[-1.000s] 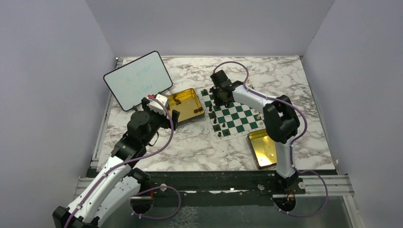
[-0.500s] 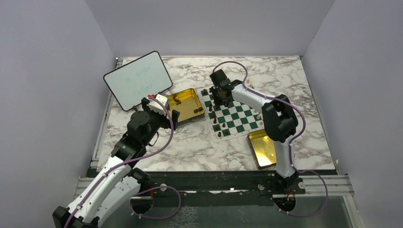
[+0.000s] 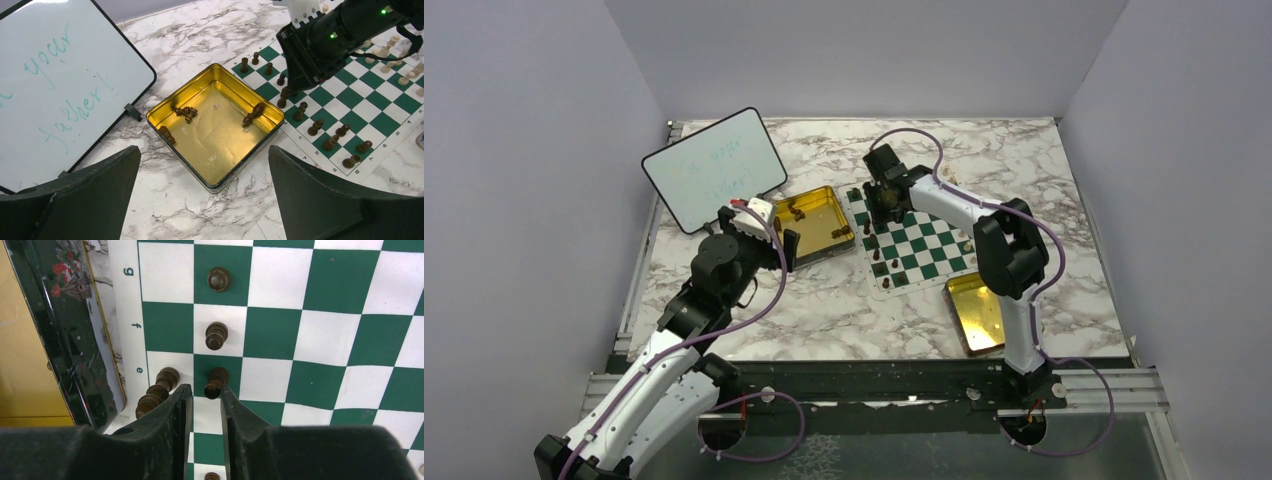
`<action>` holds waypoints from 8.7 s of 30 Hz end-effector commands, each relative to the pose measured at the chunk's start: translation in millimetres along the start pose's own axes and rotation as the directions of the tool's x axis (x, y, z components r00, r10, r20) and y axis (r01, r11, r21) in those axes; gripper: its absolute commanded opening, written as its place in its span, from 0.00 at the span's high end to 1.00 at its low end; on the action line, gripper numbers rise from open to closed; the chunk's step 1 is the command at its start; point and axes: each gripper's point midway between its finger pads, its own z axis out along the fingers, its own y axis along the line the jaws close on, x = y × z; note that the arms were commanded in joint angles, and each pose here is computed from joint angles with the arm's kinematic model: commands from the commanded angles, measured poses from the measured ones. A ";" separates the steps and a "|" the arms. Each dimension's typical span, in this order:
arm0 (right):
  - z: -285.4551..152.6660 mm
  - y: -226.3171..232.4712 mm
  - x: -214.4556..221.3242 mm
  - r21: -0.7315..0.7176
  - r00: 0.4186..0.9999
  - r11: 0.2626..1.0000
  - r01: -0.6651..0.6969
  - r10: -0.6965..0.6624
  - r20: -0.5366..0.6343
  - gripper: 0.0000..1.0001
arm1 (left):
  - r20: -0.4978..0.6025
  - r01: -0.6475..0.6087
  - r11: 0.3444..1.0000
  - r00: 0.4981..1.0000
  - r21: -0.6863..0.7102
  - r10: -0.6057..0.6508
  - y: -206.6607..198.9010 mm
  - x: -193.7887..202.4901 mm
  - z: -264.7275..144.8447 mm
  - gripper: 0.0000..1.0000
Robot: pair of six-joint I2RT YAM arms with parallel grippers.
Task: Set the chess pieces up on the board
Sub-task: Place the chess piece on the chessboard, then pick up the chess piece from the storage box.
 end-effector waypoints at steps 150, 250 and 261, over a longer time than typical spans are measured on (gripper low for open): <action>-254.4 103.3 -37.1 -0.956 0.696 0.292 0.015 0.684 0.220 0.37 | -0.433 0.782 0.490 0.623 0.386 -0.652 -93.6 -90.9 54.8 1.00; -221.1 109.5 -5.9 -0.033 0.135 0.768 0.640 -0.070 0.988 0.99 | -0.456 0.847 0.482 0.529 0.226 -0.716 -85.9 -51.9 47.5 1.00; -178.2 90.5 57.1 -0.357 0.789 0.856 0.374 -0.091 0.608 0.99 | -0.458 0.621 0.781 0.714 0.064 -0.530 -46.1 30.4 67.9 1.00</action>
